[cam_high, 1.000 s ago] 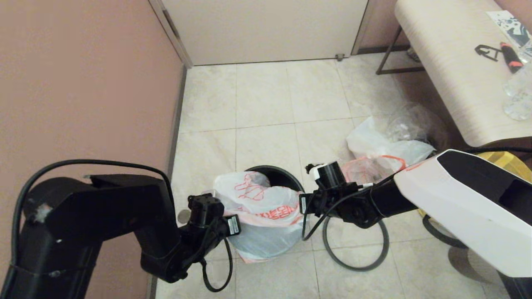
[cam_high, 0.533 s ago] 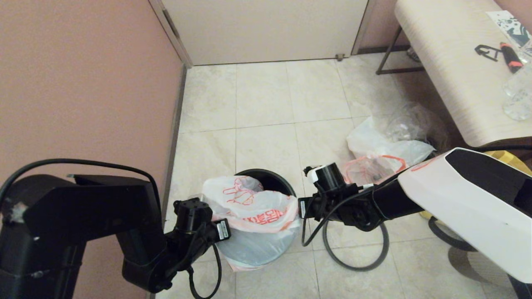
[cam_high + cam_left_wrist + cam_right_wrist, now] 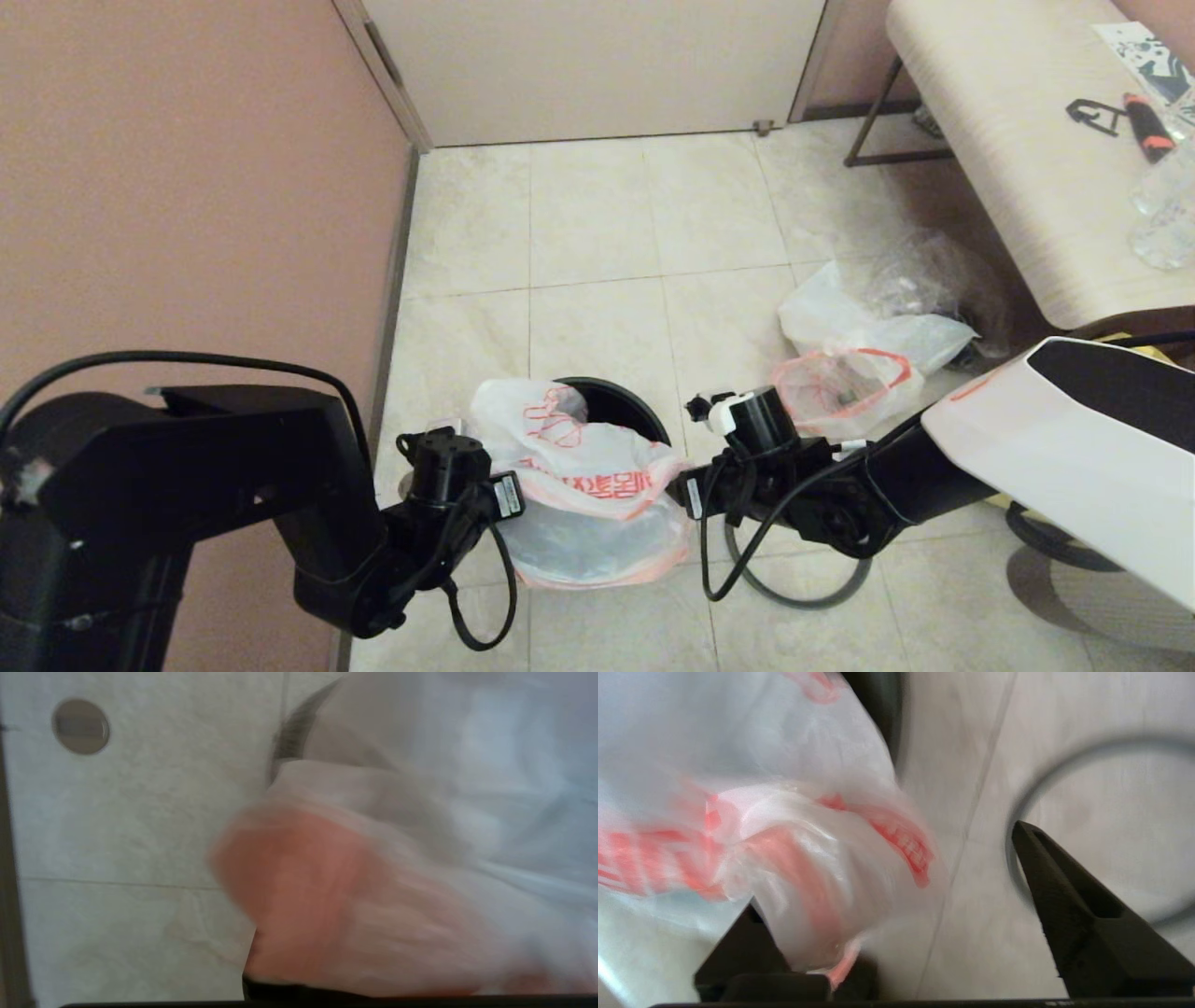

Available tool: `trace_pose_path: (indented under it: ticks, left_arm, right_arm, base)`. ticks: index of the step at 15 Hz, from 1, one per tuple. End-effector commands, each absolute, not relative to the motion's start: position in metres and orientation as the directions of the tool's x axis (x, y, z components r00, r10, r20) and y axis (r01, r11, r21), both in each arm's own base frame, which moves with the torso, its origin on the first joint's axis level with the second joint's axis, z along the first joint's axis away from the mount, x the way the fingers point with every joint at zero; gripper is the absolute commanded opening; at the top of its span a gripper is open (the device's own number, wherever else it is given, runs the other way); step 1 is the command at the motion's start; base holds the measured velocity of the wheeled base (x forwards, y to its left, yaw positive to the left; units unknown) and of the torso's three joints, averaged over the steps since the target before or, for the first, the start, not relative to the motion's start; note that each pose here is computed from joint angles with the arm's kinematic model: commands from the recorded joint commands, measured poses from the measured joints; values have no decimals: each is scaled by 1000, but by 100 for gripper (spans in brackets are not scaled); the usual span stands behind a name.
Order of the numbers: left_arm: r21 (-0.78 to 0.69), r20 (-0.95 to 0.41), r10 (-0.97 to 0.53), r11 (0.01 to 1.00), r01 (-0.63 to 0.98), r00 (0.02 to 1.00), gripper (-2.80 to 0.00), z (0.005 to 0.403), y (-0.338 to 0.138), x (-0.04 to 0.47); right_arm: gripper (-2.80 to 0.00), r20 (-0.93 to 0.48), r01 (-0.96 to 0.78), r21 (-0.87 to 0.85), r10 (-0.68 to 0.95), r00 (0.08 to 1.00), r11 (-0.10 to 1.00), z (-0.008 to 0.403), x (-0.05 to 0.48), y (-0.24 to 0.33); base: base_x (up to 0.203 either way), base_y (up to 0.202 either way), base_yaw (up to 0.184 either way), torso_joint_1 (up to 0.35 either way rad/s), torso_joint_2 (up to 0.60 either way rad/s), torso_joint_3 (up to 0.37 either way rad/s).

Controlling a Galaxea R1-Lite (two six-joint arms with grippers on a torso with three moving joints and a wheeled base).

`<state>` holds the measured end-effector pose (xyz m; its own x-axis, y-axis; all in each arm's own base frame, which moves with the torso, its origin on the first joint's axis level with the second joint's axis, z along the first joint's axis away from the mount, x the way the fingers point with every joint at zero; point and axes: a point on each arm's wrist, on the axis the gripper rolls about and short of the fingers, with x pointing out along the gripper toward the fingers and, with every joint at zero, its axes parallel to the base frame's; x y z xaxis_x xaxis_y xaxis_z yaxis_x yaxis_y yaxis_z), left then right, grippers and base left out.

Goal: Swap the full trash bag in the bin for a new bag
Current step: Put the new garbage bag on the trash can

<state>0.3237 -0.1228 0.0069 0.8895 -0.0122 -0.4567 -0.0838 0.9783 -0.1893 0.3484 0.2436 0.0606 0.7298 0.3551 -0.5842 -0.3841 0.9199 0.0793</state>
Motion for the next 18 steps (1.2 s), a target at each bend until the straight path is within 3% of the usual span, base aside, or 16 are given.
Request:
trace_pose_path:
  ticks: [1, 8, 14, 18]
  left_arm:
    - [-199, -431, -10, 976, -84, 902, -280, 18, -124, 319]
    - [-171, -481, 15, 979, -111, 876, -280, -13, -123, 330]
    - [-181, -477, 13, 977, -112, 879, -280, -26, -126, 344]
    - [-183, -470, 17, 976, -116, 882, -280, -27, -126, 349]
  right_arm:
    - [0, -582, -392, 62, 352, 733, 918, 56, 348, 245]
    - [0, -610, -422, 59, 368, 702, 905, 60, 312, 232]
    - [0, -516, -599, 193, 600, 612, 777, 55, 299, 223]
    - [0, -470, -634, 259, 669, 576, 729, 38, 303, 198]
  base:
    - [0, 0, 0, 0, 0, 0]
    - [0, 0, 0, 0, 0, 0]
    - [0, 0, 0, 0, 0, 0]
    - [0, 0, 0, 0, 0, 0]
